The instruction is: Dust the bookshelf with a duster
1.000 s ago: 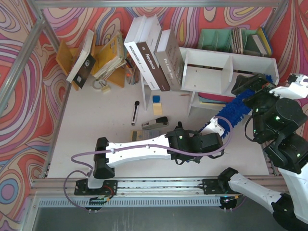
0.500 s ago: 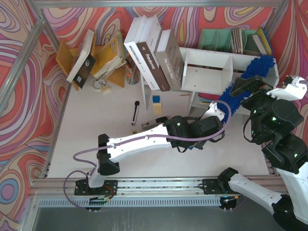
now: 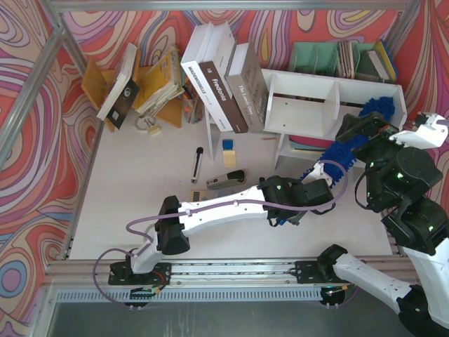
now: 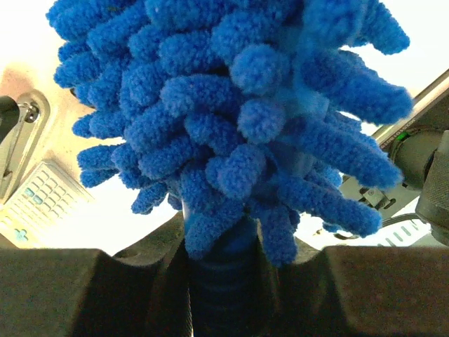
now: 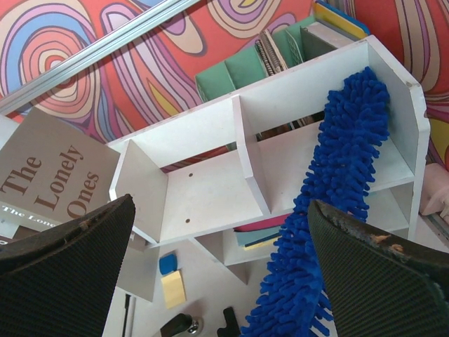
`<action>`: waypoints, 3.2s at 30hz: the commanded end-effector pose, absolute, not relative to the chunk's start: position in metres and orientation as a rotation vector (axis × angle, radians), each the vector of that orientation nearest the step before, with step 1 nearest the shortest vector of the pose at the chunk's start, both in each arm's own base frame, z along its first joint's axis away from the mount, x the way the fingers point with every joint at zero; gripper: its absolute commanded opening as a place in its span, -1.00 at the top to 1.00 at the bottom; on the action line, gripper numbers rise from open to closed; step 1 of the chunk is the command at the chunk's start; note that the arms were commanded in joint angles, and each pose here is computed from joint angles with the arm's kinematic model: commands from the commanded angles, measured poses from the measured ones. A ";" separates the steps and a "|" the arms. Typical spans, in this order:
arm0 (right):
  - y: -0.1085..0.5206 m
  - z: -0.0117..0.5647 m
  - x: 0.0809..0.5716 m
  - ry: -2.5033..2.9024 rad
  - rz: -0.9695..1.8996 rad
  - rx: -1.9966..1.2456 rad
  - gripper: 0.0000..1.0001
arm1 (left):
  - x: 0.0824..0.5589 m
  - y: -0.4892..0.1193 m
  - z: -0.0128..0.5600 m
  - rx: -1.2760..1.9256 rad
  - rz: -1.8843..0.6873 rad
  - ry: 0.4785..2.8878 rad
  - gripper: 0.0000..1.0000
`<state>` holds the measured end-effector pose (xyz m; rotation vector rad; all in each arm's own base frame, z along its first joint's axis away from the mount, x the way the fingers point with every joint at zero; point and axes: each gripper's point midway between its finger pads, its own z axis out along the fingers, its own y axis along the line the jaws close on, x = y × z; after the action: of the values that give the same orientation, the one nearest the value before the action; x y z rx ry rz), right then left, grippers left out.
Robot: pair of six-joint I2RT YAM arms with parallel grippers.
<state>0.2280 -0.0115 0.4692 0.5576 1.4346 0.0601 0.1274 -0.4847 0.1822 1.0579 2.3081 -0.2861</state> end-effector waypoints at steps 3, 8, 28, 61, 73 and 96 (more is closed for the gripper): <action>-0.016 0.475 0.226 1.403 0.062 0.578 -0.98 | 0.139 -0.483 0.246 0.993 -0.373 2.166 1.00; -0.016 0.475 0.225 1.398 0.064 0.580 -0.98 | 0.143 -0.483 0.261 0.960 -0.400 2.126 1.00; -0.015 0.464 0.227 1.413 0.061 0.584 -0.97 | 0.103 -0.439 0.208 1.136 -0.195 2.266 1.00; -0.022 0.453 0.220 1.414 0.044 0.603 -0.97 | 0.130 -0.472 0.234 1.068 -0.273 2.217 1.00; -0.021 0.452 0.222 1.418 0.034 0.600 -0.97 | 0.132 -0.474 0.213 1.093 -0.275 2.283 1.00; -0.017 0.448 0.225 1.432 0.047 0.594 -0.98 | 0.103 -0.464 0.212 1.136 -0.296 2.256 1.00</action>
<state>0.2253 -0.0158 0.4476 0.5799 1.4458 0.0406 0.1092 -0.4558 0.2221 1.1062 2.2506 -0.2699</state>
